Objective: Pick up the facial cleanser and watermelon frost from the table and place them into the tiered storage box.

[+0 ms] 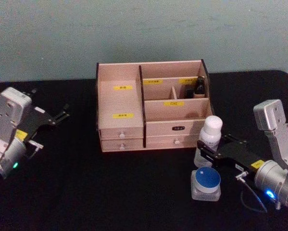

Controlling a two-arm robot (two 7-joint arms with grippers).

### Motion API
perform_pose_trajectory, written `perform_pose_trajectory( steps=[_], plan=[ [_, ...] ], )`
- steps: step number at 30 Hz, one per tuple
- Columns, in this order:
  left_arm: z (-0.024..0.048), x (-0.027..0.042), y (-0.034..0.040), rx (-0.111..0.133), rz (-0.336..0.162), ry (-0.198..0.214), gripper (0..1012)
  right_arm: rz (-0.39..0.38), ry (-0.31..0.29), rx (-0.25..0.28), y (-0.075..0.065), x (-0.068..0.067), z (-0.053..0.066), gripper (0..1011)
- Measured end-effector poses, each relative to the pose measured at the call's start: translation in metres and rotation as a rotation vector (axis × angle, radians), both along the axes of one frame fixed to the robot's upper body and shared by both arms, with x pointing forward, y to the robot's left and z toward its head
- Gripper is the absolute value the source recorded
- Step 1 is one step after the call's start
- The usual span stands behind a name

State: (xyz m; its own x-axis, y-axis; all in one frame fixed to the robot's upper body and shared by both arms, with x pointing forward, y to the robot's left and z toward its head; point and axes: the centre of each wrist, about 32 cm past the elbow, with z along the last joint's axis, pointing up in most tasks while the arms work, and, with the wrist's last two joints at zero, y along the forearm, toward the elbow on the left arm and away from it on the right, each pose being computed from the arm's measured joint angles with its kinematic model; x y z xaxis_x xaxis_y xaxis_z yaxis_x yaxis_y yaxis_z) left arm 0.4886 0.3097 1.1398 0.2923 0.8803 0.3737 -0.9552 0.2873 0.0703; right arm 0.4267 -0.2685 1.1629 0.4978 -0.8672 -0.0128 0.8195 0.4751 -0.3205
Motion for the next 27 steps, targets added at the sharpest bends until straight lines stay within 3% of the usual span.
perform_pose_trajectory(
  steps=[27],
  plan=[
    [0.0000, 0.0000, 0.0000, 0.000, 0.000, 0.000, 1001, 0.011, -0.006, 0.006, -0.0011, -0.0020, 0.0008, 607]
  ],
)
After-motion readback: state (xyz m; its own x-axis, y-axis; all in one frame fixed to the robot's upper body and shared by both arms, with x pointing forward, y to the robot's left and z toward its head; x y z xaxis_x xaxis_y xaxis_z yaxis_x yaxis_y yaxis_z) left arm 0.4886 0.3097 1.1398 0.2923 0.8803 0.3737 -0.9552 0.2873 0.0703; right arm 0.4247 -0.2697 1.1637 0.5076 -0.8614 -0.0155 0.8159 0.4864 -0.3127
